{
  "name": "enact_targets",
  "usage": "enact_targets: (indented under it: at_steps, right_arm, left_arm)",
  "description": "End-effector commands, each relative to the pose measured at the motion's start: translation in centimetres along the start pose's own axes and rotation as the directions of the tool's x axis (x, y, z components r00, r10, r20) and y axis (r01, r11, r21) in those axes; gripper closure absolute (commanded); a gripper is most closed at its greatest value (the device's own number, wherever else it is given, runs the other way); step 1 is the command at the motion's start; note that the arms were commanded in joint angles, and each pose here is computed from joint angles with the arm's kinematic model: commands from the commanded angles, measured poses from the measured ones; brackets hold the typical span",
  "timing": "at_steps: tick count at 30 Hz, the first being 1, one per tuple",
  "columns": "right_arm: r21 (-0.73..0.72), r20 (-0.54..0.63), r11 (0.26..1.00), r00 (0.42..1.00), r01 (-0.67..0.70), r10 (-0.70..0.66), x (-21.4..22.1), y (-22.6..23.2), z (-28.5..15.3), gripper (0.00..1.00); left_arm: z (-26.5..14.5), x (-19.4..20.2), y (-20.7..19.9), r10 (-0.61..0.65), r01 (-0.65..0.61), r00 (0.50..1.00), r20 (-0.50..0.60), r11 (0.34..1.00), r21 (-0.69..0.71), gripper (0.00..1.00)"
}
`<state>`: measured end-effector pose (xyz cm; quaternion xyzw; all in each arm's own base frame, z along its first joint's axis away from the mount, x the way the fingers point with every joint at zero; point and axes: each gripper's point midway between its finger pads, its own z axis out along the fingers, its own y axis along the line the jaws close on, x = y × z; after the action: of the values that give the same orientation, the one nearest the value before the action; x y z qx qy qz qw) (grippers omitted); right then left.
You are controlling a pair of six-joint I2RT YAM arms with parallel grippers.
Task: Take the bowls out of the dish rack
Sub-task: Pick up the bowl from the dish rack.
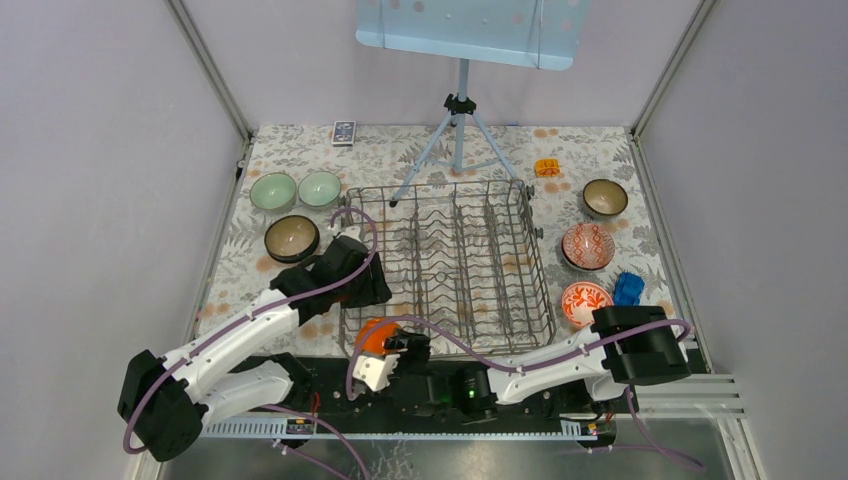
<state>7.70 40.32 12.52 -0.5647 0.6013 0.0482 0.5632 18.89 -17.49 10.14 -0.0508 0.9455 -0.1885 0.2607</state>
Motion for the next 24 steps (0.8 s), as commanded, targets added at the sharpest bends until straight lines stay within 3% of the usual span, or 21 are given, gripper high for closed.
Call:
enact_targets:
  at_steps: [1, 24]
  right_arm:
    - [0.051, 0.020, 0.998, 0.999, -0.034, 0.033, -1.6, -0.9, 0.6, 0.36]
    - [0.132, -0.012, 0.989, 0.998, 0.063, -0.062, -1.2, -1.3, 2.5, 0.56]
  left_arm:
    - [0.3, -0.4, -0.8, -0.012, 0.011, 1.000, 0.022, 0.999, 0.046, 0.41]
    - [0.7, -0.1, -1.0, -0.005, 0.004, 1.000, 0.006, 0.998, 0.063, 0.45]
